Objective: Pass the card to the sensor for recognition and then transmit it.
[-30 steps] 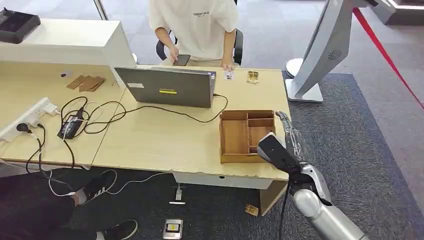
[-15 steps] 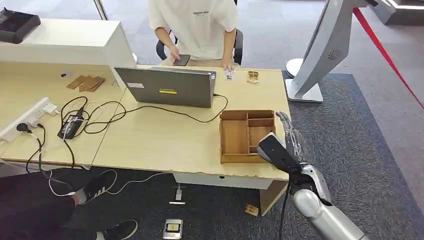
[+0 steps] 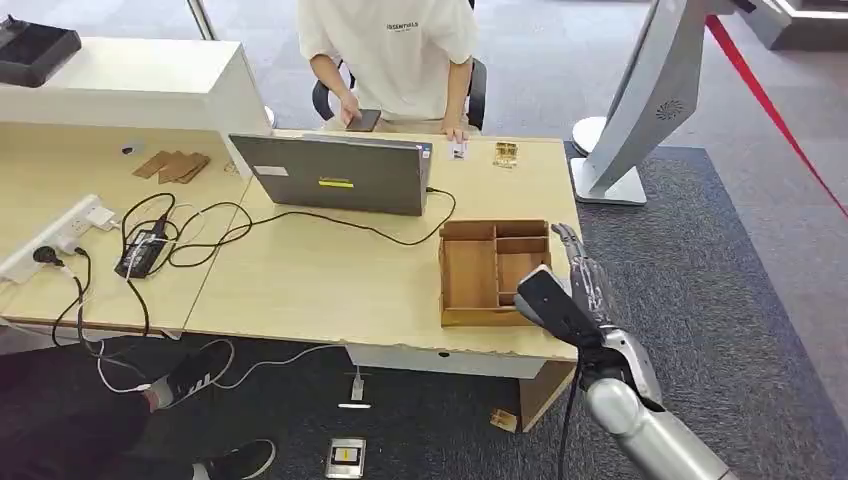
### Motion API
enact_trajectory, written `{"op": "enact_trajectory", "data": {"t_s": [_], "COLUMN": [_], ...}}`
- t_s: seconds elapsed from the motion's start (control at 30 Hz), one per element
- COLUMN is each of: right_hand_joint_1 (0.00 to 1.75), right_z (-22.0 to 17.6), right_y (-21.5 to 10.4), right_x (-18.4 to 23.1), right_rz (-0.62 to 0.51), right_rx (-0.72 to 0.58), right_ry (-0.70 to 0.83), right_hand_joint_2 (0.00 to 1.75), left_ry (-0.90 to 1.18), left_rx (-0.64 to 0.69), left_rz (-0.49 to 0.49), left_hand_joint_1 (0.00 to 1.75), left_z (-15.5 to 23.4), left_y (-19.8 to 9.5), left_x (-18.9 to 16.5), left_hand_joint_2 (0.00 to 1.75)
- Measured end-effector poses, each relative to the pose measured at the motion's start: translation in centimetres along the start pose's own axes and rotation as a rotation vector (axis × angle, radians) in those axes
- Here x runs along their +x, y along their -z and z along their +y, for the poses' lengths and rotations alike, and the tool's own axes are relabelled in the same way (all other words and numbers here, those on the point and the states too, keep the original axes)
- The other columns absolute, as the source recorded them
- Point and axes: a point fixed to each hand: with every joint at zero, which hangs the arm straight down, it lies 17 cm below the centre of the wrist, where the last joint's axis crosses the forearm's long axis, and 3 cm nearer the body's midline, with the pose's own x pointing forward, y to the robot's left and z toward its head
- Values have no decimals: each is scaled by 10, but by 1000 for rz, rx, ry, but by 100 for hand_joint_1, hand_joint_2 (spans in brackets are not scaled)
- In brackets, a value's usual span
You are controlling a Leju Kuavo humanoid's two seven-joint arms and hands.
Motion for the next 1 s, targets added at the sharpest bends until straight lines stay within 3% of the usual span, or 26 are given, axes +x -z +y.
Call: {"op": "enact_trajectory", "data": {"t_s": [0.77, 0.9, 1.0], "right_hand_joint_1": [0, 0, 0], "right_z": [1, 8, 8], "right_y": [0, 2, 3], "right_x": [0, -33, -45], "right_rz": [0, 50, 44], "right_rx": [3, 42, 43], "right_ry": [-10, -423, -501], "right_hand_joint_2": [175, 175, 175], "left_ry": [0, -10, -15], "left_rx": [0, -3, -7], "left_rz": [0, -9, -14], "left_hand_joint_1": [0, 0, 0], "left_z": [0, -1, -3], "left_y": [0, 0, 1], "left_x": [0, 2, 2], "left_hand_joint_2": [0, 0, 0]}}
